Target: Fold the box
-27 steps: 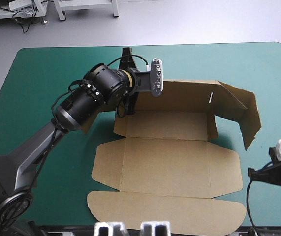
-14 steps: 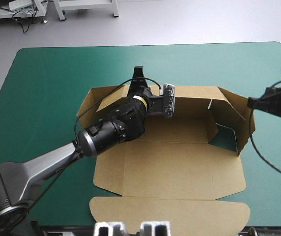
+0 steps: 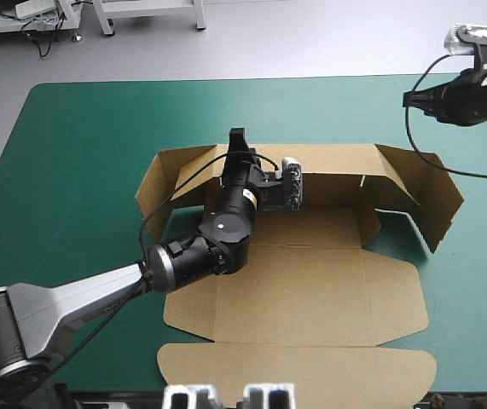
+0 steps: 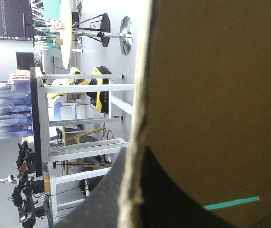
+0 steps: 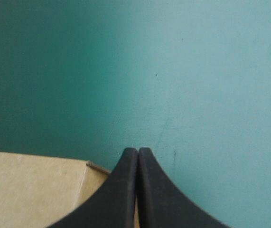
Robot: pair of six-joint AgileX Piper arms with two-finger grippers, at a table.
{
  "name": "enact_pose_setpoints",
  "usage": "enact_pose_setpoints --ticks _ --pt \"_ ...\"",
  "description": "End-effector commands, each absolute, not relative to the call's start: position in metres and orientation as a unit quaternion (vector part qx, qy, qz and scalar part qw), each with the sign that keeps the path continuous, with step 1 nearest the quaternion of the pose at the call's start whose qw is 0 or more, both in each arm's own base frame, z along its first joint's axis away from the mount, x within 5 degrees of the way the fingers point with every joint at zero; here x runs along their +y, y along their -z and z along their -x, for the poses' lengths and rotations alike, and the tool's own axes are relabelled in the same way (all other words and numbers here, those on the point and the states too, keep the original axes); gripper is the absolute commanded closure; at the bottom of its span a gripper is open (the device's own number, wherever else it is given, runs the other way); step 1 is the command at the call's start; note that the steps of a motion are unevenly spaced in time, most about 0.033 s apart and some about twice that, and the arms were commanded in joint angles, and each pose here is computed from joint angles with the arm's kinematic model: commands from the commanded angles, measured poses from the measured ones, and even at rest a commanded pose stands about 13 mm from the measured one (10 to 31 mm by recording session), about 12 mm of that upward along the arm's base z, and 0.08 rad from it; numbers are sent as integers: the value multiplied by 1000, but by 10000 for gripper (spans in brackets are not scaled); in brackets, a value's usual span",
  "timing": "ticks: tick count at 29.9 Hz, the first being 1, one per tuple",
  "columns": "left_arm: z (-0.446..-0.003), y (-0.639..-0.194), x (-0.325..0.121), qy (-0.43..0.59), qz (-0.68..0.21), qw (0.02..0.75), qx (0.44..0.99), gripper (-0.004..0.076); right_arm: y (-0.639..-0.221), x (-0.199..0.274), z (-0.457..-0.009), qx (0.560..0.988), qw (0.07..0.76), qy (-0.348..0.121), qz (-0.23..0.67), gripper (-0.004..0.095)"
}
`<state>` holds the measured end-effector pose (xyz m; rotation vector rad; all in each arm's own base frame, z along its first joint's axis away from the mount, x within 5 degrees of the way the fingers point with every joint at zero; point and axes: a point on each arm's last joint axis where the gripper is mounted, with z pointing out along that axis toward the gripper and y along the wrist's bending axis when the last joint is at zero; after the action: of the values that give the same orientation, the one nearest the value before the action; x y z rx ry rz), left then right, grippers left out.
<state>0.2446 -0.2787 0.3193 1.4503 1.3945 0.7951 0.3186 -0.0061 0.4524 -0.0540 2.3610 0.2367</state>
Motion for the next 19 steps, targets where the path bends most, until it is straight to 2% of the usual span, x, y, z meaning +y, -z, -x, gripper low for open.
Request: enact_pose_setpoints --ticks 1,8,13,19 --pt "-237 -352 -275 -328 -560 524 551 734 -456 -4 -338 914 388 -110 27 928" --pt "-236 -353 -276 -323 -556 530 553 734 -412 -5 -372 943 307 -126 31 928" --pt "-236 -353 -276 -323 -555 530 554 734 -407 -9 -370 949 296 -100 32 928" --pt "-236 -353 -276 -323 -555 530 554 734 -396 -9 -353 956 273 -93 45 928"
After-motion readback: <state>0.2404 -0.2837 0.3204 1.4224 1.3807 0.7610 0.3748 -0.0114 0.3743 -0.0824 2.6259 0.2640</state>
